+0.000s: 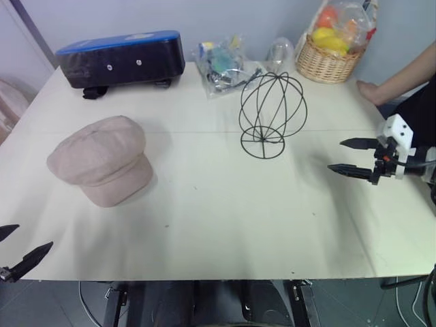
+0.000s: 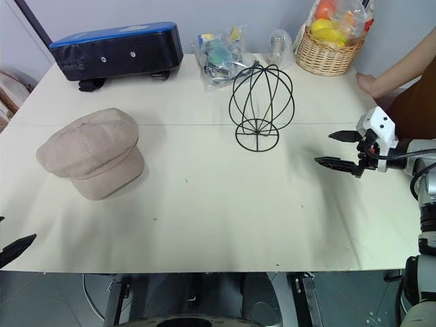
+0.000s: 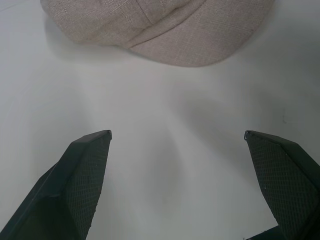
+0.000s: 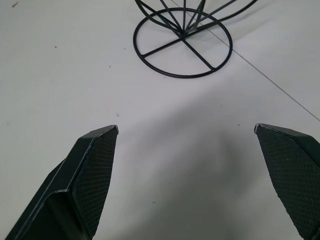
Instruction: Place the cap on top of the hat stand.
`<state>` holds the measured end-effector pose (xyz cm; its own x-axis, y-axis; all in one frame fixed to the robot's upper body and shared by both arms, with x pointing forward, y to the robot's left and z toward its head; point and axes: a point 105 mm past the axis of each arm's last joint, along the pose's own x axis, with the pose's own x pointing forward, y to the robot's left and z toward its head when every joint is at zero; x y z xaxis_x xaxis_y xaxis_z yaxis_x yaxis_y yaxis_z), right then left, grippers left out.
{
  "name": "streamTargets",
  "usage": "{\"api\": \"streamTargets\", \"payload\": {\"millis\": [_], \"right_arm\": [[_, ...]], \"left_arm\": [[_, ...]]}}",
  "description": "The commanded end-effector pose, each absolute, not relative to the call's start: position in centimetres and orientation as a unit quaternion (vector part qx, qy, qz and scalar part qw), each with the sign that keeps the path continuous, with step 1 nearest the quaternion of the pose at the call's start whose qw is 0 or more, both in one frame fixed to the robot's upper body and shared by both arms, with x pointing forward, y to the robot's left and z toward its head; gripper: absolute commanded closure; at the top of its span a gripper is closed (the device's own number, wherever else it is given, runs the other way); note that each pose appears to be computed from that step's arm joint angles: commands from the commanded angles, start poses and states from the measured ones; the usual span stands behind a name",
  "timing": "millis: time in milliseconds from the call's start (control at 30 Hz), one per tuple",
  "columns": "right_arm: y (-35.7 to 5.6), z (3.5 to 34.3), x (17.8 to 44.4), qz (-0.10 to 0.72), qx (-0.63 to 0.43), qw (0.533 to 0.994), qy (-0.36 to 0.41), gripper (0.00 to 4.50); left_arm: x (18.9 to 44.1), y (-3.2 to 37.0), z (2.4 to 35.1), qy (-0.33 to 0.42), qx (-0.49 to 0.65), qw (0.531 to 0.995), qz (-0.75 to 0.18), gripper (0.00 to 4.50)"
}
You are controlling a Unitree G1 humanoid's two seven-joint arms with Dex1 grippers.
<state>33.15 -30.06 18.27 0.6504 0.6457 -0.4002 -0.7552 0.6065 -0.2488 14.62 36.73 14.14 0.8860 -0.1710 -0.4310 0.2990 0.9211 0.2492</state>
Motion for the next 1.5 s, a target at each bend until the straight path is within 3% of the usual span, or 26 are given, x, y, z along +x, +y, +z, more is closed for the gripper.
{"api": "streamTargets", "payload": {"millis": [33,367,567,767,1067,1267,1500], "right_arm": [[-30.7,19.6,33.0,0.384,-0.214,0.891,0.116,0.02],[-30.5,19.7,32.9,0.390,-0.208,0.889,0.119,0.02],[-28.2,21.6,32.4,0.427,-0.208,0.875,0.097,0.02],[-22.6,23.0,29.3,0.511,-0.195,0.834,0.076,0.02],[-15.5,25.0,24.1,0.609,-0.147,0.778,0.040,0.02],[-14.4,26.1,23.7,0.608,-0.135,0.782,0.021,0.02],[-14.2,26.8,23.7,0.598,-0.129,0.791,0.012,0.02]], "left_arm": [[14.7,37.3,15.1,0.193,0.173,0.959,-0.110,0.03],[15.4,37.1,15.2,0.185,0.179,0.960,-0.107,0.03],[17.8,32.0,15.3,0.164,0.265,0.933,-0.177,0.03],[20.8,25.9,13.9,0.133,0.361,0.894,-0.232,0.03],[26.5,23.7,12.1,0.069,0.512,0.849,-0.109,0.03],[28.9,22.6,9.9,0.064,0.555,0.825,-0.080,0.03],[30.0,23.8,8.8,0.088,0.570,0.816,-0.036,0.03]]}}
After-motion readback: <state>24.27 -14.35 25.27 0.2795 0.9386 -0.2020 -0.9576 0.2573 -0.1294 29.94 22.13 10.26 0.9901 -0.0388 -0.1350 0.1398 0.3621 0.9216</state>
